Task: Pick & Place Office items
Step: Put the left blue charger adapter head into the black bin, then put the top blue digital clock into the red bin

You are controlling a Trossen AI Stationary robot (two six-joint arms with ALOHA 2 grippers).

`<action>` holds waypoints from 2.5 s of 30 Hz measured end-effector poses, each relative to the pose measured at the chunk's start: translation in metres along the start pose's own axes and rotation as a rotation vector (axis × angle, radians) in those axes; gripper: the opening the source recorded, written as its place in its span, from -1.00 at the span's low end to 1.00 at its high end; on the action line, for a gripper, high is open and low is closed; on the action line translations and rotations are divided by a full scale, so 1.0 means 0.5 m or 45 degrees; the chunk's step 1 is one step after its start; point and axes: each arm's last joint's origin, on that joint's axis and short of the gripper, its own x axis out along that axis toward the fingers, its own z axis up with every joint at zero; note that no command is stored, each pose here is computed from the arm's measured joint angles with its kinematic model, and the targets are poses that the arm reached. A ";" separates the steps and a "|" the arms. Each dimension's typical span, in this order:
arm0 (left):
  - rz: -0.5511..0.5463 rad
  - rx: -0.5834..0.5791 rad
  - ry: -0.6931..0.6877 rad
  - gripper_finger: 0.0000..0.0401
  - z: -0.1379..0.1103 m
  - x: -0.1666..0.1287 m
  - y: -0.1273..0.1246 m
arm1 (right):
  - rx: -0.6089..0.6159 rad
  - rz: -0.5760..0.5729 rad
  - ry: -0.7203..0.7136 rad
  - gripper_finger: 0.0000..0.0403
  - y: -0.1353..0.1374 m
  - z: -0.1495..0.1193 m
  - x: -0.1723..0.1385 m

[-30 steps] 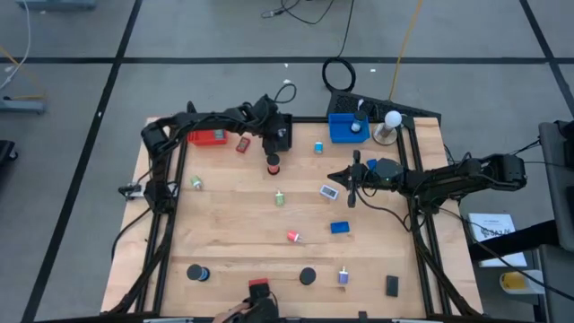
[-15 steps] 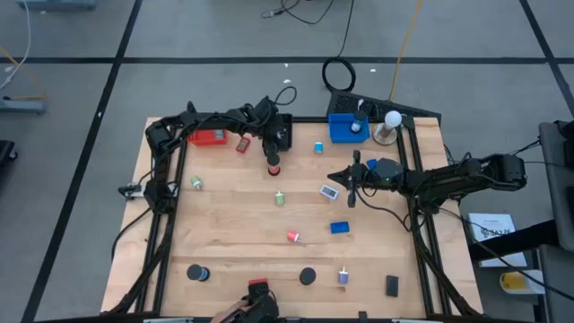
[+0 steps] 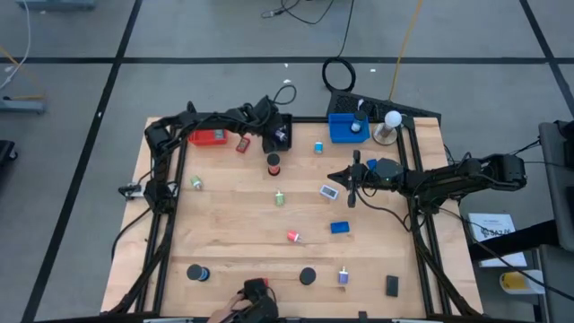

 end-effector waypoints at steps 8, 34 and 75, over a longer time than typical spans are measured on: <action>0.048 -0.005 -0.096 0.04 0.024 -0.063 0.016 | 0.000 0.000 0.000 -0.98 0.000 0.000 0.000; -0.107 -0.211 -1.029 -0.83 -0.147 -0.263 -0.141 | 0.000 0.000 0.000 -0.98 0.000 0.000 0.000; -0.156 -0.188 -1.219 -0.82 -0.225 -0.264 -0.203 | 0.471 -0.704 0.634 -0.98 0.001 0.011 -0.094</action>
